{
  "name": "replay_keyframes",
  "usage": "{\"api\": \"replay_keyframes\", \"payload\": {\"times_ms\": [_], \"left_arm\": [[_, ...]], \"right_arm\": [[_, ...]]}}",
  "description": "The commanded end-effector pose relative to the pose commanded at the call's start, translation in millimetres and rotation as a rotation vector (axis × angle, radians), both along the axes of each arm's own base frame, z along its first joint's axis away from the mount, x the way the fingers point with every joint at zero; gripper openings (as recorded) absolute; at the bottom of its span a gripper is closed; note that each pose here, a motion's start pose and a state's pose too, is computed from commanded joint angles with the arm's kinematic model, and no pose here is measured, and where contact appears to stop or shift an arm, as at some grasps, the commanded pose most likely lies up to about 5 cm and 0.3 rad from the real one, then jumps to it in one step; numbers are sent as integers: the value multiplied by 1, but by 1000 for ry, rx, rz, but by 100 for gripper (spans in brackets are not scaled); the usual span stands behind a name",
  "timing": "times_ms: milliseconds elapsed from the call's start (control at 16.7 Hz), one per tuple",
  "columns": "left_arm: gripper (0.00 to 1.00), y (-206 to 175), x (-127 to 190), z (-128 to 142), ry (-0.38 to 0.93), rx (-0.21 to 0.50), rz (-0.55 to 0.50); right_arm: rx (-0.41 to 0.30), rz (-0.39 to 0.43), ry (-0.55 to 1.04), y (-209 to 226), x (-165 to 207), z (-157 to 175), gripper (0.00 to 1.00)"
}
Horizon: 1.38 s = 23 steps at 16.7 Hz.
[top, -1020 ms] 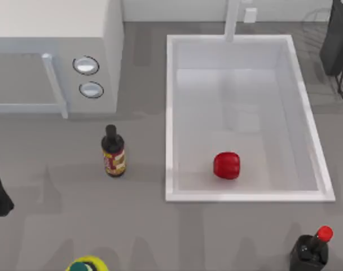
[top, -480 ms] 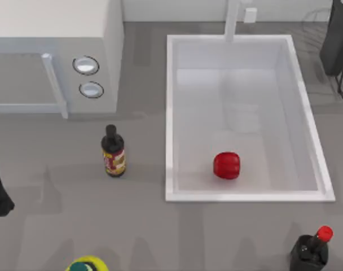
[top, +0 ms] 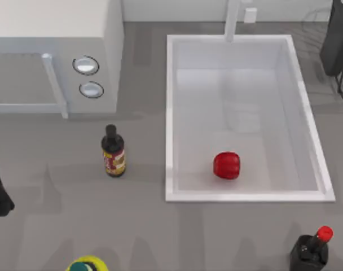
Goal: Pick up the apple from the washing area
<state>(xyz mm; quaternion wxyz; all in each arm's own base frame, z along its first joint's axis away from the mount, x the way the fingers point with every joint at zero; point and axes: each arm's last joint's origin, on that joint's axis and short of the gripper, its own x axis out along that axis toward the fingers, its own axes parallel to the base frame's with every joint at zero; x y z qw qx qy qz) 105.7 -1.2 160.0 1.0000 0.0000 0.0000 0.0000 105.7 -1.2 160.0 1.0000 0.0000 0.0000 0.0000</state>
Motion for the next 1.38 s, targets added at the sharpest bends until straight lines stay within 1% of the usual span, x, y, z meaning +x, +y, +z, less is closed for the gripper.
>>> {"api": "replay_keyframes", "payload": {"times_ms": [240, 360, 540, 780, 960, 1140, 1260, 1380], "left_arm": [[100, 0, 0, 0, 0, 0, 0], [100, 0, 0, 0, 0, 0, 0], [100, 0, 0, 0, 0, 0, 0], [100, 0, 0, 0, 0, 0, 0], [100, 0, 0, 0, 0, 0, 0], [100, 0, 0, 0, 0, 0, 0], [100, 0, 0, 0, 0, 0, 0], [100, 0, 0, 0, 0, 0, 0]], "right_arm": [[0, 0, 0, 0, 0, 0, 100], [4, 5, 16, 1, 0, 6, 100], [20, 24, 86, 3, 4, 28, 100], [55, 66, 265, 11, 24, 71, 100], [84, 101, 444, 24, 56, 104, 100], [107, 128, 651, 45, 104, 126, 100], [115, 138, 798, 66, 140, 130, 100], [115, 137, 948, 91, 176, 125, 100]]}}
